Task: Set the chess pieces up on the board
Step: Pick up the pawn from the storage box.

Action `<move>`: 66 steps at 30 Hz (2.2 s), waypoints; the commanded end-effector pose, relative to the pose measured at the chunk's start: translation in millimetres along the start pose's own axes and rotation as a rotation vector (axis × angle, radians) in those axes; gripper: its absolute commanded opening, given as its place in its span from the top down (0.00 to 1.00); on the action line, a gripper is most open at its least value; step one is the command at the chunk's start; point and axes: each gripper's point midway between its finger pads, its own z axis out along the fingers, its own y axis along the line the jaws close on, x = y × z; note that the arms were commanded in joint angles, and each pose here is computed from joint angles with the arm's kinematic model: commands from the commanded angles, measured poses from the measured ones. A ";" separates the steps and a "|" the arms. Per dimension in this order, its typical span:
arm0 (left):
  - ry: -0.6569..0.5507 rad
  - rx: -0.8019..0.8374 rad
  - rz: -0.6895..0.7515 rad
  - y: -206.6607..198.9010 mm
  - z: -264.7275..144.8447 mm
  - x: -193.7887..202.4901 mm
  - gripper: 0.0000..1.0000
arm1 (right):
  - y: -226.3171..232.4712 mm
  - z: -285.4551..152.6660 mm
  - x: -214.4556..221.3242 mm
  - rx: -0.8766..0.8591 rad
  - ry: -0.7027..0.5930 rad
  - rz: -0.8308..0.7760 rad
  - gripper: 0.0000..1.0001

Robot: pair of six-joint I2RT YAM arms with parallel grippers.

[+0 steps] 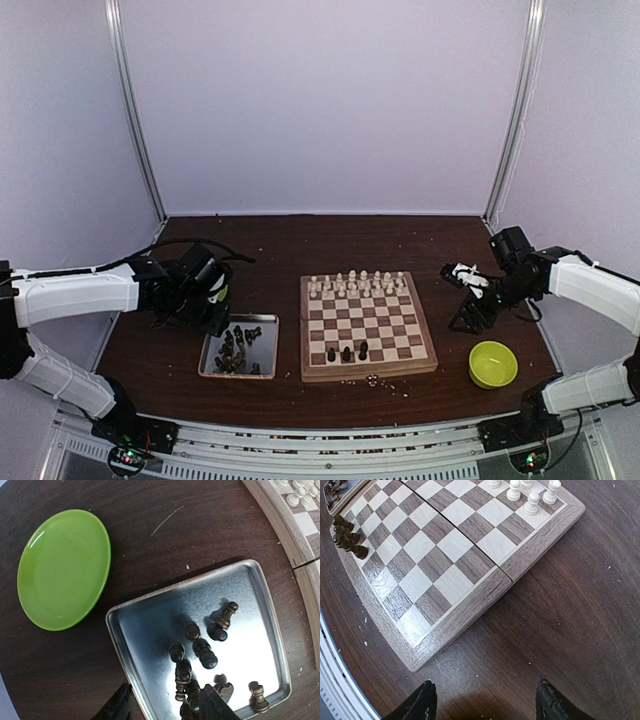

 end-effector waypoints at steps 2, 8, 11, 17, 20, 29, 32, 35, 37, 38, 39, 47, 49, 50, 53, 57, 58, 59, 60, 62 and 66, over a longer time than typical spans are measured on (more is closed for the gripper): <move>-0.026 0.121 -0.105 -5.9 15.1 -8.9 0.59 | -6.6 -9.4 -10.8 0.051 -0.033 -0.022 0.32; 0.033 0.138 -0.114 -4.2 35.5 -4.0 0.68 | -7.1 -9.0 -10.1 0.053 -0.030 -0.024 0.32; 0.057 0.149 -0.108 -8.0 41.6 -2.9 0.68 | -7.1 -7.7 -9.7 0.048 -0.024 -0.022 0.32; 0.100 0.115 -0.095 -4.3 51.7 5.6 0.72 | -6.9 -5.4 -8.3 0.039 -0.013 -0.020 0.32; 0.111 0.104 -0.085 -3.3 55.4 8.4 0.74 | -7.0 -5.1 -7.6 0.040 -0.010 -0.019 0.32; 0.130 0.110 -0.053 -7.2 64.2 6.6 0.80 | -7.6 -3.5 -6.4 0.039 -0.002 -0.018 0.32; 0.140 0.114 -0.037 -8.7 65.6 5.8 0.86 | -8.2 -3.4 -5.9 0.042 0.000 -0.016 0.32; 0.133 0.113 -0.032 -8.2 61.7 2.3 0.93 | -9.4 -3.5 -6.1 0.048 0.000 -0.017 0.32; 0.129 0.097 -0.029 -4.2 55.2 0.8 0.95 | -9.4 -3.4 -5.4 0.049 0.003 -0.016 0.32; 0.118 0.092 -0.028 -2.5 50.3 -1.7 0.96 | -9.4 -3.7 -5.4 0.050 0.003 -0.016 0.32; 0.108 0.091 -0.027 -1.4 45.6 -4.1 0.97 | -9.8 -3.9 -5.8 0.052 0.002 -0.017 0.32; 0.043 0.280 -0.105 -14.1 34.2 -19.0 0.97 | -11.1 -3.6 -3.9 0.060 0.009 -0.017 0.32; 0.043 0.295 -0.115 -14.6 33.8 -20.3 0.98 | -11.7 -3.7 -4.2 0.063 0.009 -0.016 0.32; 0.032 0.299 -0.118 -14.7 30.7 -23.2 0.98 | -11.8 -3.3 -3.8 0.063 0.011 -0.015 0.32; -0.027 0.321 -0.126 -15.9 14.4 -38.8 0.97 | -12.3 -3.2 -3.9 0.064 0.012 -0.016 0.32; -0.142 0.424 -0.115 -30.8 -16.8 -68.8 0.96 | -12.3 -3.5 -4.2 0.064 0.012 -0.017 0.32; -0.176 0.459 -0.100 -38.1 -24.9 -76.3 0.96 | -12.1 -3.6 -4.2 0.063 0.012 -0.017 0.32; -0.207 0.488 -0.083 -45.3 -32.1 -83.3 0.96 | -11.8 -3.9 -4.1 0.063 0.012 -0.018 0.32; -0.228 0.513 -0.063 -53.2 -38.1 -88.6 0.96 | -11.9 -4.4 -4.8 0.064 0.009 -0.019 0.32; -0.254 0.540 -0.022 -67.7 -45.6 -96.4 0.96 | -11.6 -5.5 -5.5 0.065 0.005 -0.021 0.32; -0.225 0.553 0.073 -99.9 -43.3 -99.1 0.96 | -11.3 -8.4 -7.9 0.069 -0.006 -0.025 0.32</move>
